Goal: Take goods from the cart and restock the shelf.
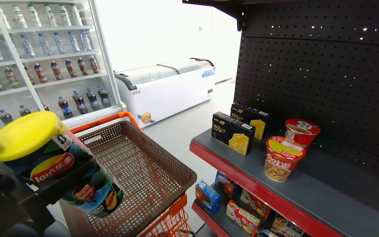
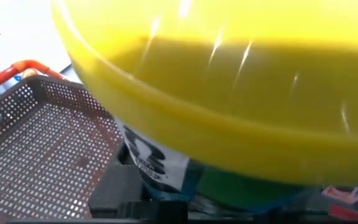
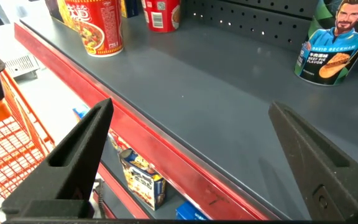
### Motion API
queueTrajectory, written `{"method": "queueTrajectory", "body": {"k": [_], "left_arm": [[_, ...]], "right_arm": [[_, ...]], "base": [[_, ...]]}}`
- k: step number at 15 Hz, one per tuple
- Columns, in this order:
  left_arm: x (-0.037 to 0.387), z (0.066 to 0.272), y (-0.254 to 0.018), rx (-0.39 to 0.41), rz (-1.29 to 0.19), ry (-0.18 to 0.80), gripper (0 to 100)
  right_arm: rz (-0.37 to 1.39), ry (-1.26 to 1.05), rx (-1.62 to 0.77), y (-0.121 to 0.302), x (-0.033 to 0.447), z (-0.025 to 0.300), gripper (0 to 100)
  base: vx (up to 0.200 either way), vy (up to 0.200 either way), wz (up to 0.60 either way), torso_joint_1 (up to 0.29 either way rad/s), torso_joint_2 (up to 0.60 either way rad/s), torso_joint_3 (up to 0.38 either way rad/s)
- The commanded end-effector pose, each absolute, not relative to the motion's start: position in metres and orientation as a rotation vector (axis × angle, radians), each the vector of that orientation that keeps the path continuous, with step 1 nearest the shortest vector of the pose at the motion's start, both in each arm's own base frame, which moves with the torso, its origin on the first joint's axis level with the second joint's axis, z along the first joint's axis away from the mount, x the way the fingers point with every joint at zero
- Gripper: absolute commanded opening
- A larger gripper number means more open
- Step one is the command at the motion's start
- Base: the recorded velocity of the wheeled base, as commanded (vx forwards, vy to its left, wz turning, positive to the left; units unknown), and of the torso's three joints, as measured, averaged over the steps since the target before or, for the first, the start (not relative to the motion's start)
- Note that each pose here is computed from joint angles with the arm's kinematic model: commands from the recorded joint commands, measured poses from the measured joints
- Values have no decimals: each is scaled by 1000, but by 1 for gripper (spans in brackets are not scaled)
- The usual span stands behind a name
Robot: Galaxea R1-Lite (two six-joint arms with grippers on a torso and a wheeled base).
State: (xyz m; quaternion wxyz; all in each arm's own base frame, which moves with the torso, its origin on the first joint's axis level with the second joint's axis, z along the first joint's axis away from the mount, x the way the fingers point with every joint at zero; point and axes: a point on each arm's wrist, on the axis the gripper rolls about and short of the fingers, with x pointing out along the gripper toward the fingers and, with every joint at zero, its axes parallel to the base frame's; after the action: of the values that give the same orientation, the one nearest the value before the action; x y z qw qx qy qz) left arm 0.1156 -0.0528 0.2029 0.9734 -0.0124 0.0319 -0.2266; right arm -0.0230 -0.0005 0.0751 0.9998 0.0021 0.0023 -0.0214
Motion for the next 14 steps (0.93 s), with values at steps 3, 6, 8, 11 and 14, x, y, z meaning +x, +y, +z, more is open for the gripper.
{"method": "queueTrajectory", "body": {"k": [3,6,8,11,14], "left_arm": [[71,205,-35,-23,-487,47,0],[43,197,-22,-16,-482,74,0],[35,193,-18,-15,-477,83,0],[30,191,-15,-15,-471,86,0],[31,190,-15,-16,-455,91,0]], "right_arm": [[-43,6,5,0,-23,75,100],[-40,8,5,0,-23,75,100],[-40,8,5,0,-23,75,100],[-40,6,5,0,-23,75,100],[-40,6,5,0,-23,75,100]], "base": [[0,0,0,0,0,0],[0,0,-200,-1,1,4],[0,0,-600,-5,2,5],[0,0,-600,6,2,2],[0,0,-600,-2,2,1]]}}
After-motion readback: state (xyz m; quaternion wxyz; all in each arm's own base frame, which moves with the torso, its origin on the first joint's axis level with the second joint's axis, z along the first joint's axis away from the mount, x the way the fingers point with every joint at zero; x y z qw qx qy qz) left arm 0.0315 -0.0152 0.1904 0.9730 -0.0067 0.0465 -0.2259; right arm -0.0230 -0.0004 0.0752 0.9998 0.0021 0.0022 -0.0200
